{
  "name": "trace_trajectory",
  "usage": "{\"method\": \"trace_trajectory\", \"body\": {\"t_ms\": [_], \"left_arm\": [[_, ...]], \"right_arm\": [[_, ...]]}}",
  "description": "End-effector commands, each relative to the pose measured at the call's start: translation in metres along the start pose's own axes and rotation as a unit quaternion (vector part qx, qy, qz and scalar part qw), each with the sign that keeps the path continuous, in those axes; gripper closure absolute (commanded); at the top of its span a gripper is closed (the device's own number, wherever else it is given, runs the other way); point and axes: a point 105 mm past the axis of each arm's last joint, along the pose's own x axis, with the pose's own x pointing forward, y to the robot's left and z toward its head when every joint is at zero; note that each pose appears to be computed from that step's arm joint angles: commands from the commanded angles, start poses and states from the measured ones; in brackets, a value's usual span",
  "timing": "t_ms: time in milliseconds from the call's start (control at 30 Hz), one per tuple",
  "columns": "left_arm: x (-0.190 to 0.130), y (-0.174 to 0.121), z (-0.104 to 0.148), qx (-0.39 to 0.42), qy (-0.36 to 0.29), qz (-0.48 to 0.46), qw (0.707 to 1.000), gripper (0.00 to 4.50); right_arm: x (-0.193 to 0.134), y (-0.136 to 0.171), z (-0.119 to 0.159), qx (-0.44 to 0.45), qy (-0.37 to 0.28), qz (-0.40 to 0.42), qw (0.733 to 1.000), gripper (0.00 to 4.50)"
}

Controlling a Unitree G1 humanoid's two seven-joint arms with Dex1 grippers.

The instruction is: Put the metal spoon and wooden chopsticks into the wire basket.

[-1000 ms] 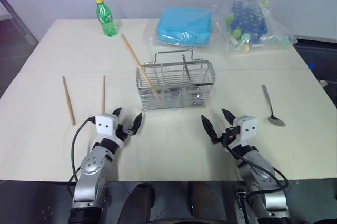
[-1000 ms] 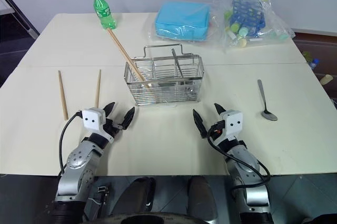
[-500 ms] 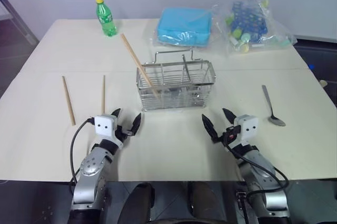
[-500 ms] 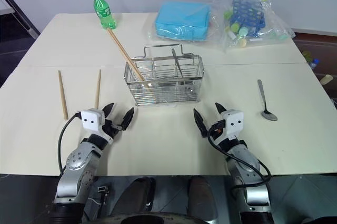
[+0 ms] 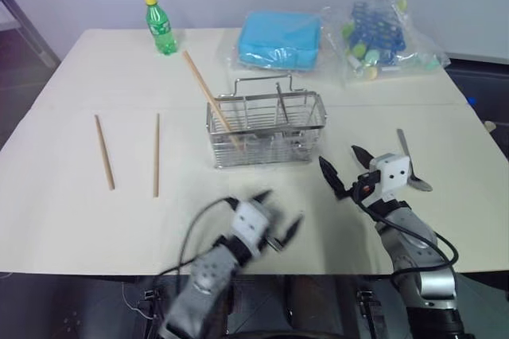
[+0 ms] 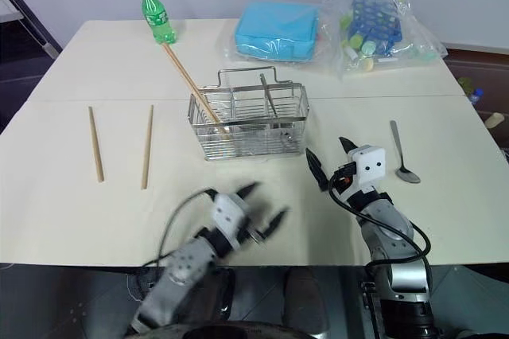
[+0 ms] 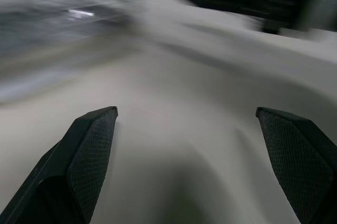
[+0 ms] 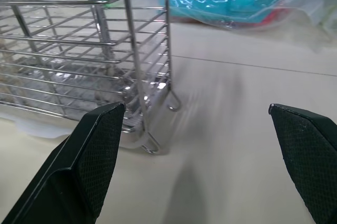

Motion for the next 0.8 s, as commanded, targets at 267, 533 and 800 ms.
{"method": "trace_trajectory", "body": {"t_ms": [267, 533, 800], "left_arm": [[-0.119, 0.162, 0.175, 0.095, -0.106, -0.013, 0.99, 0.07], [-0.131, 0.172, 0.198, 0.062, -0.098, -0.028, 0.993, 0.07], [-0.14, 0.169, 0.19, 0.046, -0.095, -0.031, 0.994, 0.07]], "right_arm": [[-0.001, 0.001, 0.008, -0.009, -0.016, 0.002, 1.0, 0.0], [-0.001, 0.0, 0.006, -0.009, -0.016, -0.003, 1.0, 0.0], [-0.002, 0.0, 0.003, -0.008, -0.009, 0.001, 1.0, 0.0]]}}
